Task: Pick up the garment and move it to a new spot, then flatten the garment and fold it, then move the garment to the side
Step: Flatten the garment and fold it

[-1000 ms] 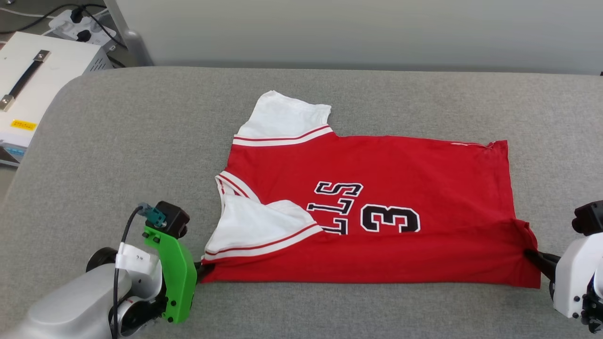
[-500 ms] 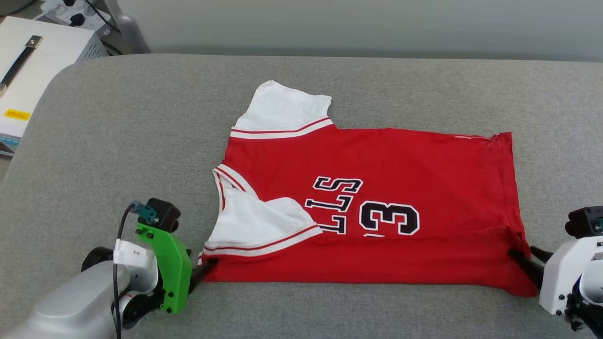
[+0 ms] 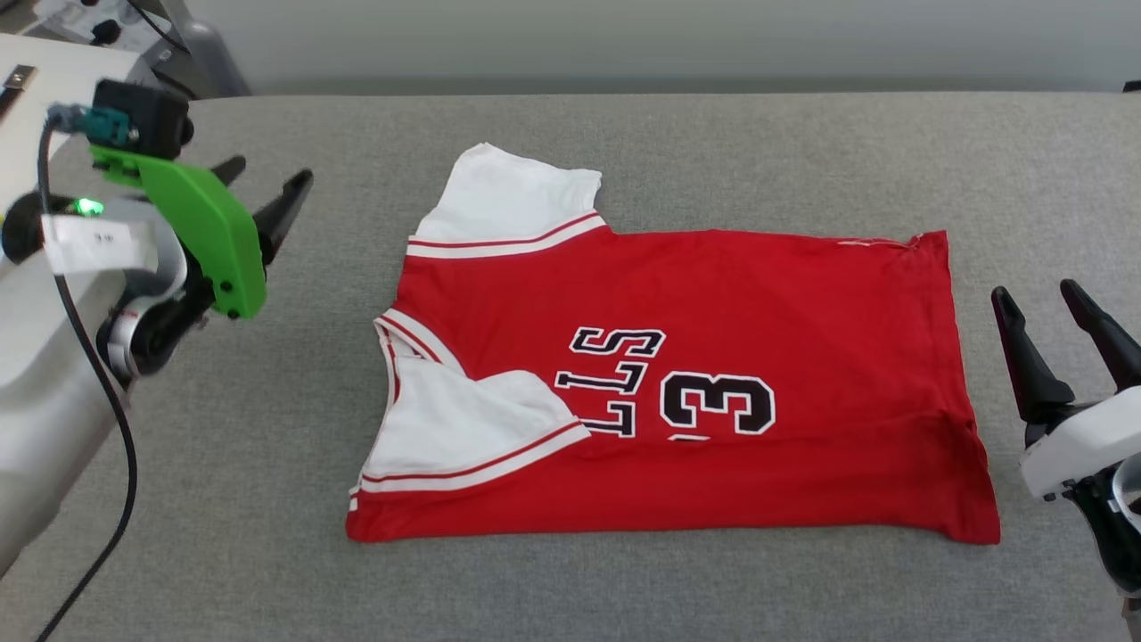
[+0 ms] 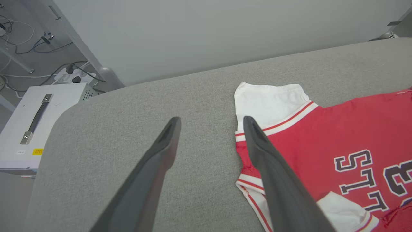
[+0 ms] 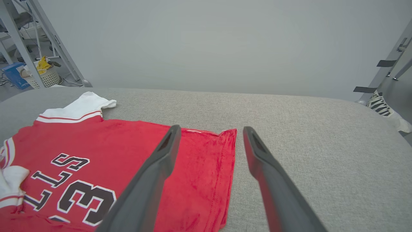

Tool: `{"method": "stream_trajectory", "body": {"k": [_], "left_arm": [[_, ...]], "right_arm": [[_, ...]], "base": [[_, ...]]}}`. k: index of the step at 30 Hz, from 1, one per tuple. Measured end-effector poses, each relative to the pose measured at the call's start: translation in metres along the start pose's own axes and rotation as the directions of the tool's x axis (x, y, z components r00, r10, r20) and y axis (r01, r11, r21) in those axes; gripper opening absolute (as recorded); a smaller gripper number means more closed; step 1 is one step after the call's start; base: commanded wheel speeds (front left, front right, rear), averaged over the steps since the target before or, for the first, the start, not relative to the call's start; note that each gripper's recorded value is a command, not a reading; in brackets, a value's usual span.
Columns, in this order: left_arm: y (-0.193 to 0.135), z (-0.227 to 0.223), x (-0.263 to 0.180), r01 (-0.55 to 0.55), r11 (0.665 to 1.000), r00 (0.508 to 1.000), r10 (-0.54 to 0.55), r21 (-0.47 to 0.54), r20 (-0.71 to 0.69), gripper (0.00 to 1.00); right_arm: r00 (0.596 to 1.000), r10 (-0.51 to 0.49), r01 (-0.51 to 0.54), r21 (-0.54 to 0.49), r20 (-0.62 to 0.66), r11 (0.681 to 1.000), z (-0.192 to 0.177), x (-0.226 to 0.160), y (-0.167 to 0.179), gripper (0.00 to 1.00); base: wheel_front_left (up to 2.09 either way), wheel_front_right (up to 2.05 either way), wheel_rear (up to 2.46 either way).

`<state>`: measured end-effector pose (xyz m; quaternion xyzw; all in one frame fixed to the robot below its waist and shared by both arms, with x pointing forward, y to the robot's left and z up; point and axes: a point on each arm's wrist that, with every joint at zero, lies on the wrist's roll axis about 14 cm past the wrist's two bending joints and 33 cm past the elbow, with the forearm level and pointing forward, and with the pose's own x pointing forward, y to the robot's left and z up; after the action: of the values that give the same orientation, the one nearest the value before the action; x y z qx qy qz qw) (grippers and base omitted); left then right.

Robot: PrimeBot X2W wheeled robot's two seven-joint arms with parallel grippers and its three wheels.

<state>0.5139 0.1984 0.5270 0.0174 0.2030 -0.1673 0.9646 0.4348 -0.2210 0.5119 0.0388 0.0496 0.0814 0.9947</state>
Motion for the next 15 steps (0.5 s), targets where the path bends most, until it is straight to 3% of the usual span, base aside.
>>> {"method": "stream_trajectory", "body": {"k": [8,15], "left_arm": [[-0.007,0.034,0.062,0.043,0.999,0.998,-0.043,0.005,-0.05,1.0],[-0.022,0.019,0.122,0.106,0.994,0.955,-0.099,0.013,-0.28,1.0]], "right_arm": [[1.0,0.003,-0.003,-0.013,0.01,1.0,-0.007,0.009,0.009,1.0],[0.999,0.019,-0.021,-0.054,-0.03,0.998,-0.02,0.03,0.01,1.0]], "base": [[0.0,0.0,0.0],[0.0,0.0,0.0]]}}
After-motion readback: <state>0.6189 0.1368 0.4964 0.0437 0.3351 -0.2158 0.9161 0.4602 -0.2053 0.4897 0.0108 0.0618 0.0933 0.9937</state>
